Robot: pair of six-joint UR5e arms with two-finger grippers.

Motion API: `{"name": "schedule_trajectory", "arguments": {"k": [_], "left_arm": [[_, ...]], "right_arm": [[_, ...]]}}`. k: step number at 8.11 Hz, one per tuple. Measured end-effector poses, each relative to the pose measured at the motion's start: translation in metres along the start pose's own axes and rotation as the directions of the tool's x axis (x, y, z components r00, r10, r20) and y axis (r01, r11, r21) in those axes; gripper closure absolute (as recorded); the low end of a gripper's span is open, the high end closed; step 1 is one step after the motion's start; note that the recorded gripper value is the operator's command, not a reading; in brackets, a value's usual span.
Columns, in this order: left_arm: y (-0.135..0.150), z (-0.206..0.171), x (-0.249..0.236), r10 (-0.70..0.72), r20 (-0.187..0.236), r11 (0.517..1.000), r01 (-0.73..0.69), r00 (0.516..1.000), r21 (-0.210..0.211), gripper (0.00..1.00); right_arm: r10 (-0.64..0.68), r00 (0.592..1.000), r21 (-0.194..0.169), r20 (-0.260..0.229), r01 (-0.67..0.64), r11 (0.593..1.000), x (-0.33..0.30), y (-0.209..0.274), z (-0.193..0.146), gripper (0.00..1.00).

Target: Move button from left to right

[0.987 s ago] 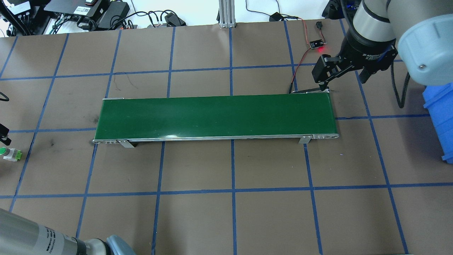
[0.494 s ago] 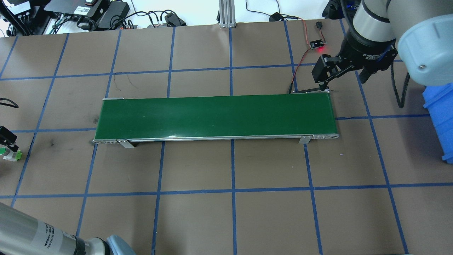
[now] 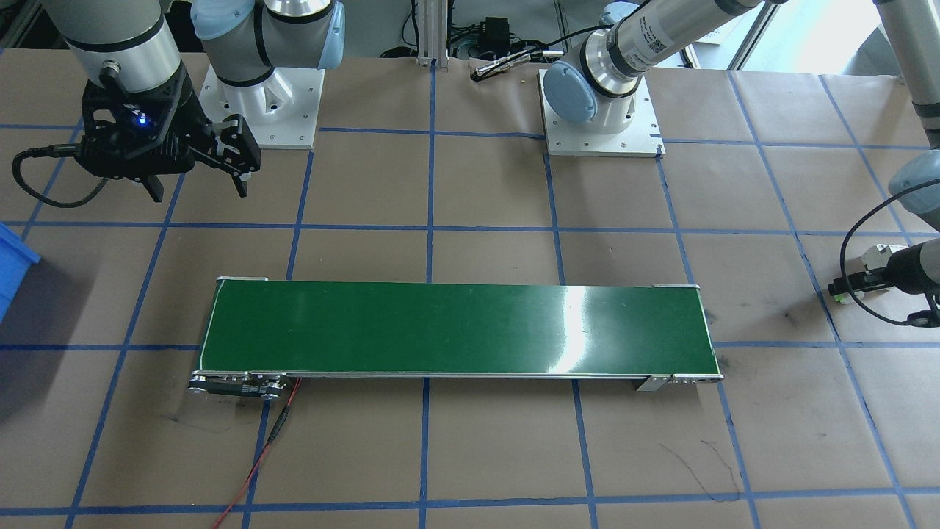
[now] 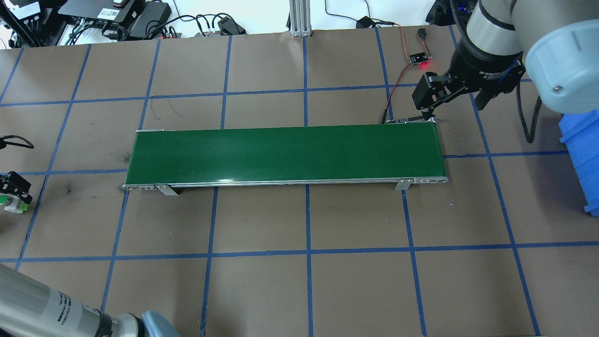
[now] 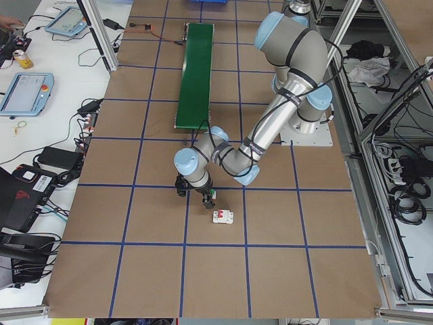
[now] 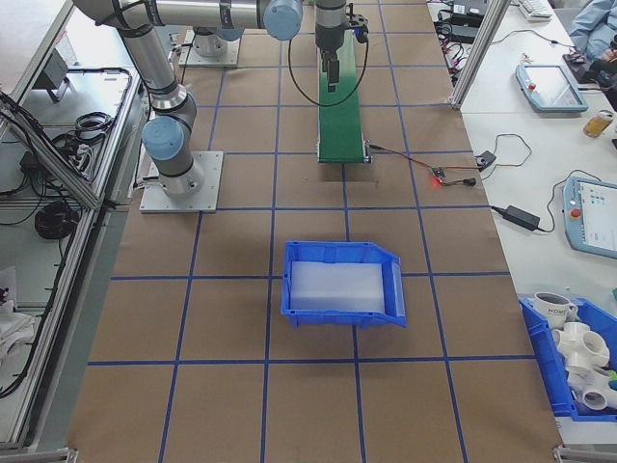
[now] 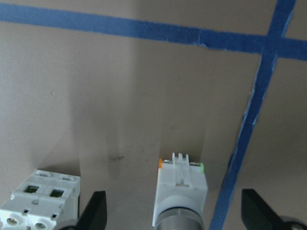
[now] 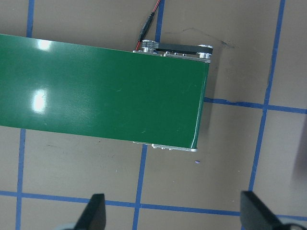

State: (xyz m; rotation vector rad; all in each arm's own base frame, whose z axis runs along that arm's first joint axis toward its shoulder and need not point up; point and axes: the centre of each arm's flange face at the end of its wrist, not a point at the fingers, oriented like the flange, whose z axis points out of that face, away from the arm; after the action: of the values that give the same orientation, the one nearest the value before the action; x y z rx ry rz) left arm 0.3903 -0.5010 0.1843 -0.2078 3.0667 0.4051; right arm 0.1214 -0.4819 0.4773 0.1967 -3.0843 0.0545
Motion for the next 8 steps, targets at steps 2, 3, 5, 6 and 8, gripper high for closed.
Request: {"name": "schedule_trajectory", "arguments": {"k": [2, 3, 5, 6, 8], "left_arm": [[0.0, 0.007, 0.002, 0.0, 0.0, 1.0, 0.0, 1.0, 0.003, 0.78], [0.001, 0.011, 0.005, 0.001, -0.003, 1.0, -0.001, 1.0, 0.001, 1.0], [0.002, 0.014, 0.008, 0.005, -0.017, 1.0, -0.005, 1.0, 0.011, 1.0], [0.002, 0.012, 0.009, 0.006, -0.024, 1.0, -0.006, 1.0, 0.02, 1.0], [0.007, -0.012, 0.008, 0.013, -0.009, 0.999, -0.013, 1.0, 0.053, 1.0]], "right_arm": [[0.0, 1.0, 0.001, 0.0, 0.0, 1.0, 0.0, 0.0, 0.0, 0.0], [0.0, 1.0, 0.002, 0.0, 0.0, 1.0, 0.0, 0.0, 0.0, 0.0], [0.0, 1.0, 0.0, 0.0, 0.0, 1.0, 0.0, -0.001, 0.0, 0.0], [0.0, 1.0, 0.0, 0.0, 0.0, 1.0, 0.0, -0.001, 0.001, 0.0], [0.0, 1.0, 0.004, -0.001, 0.0, 1.0, 0.0, -0.001, 0.0, 0.0]]}}
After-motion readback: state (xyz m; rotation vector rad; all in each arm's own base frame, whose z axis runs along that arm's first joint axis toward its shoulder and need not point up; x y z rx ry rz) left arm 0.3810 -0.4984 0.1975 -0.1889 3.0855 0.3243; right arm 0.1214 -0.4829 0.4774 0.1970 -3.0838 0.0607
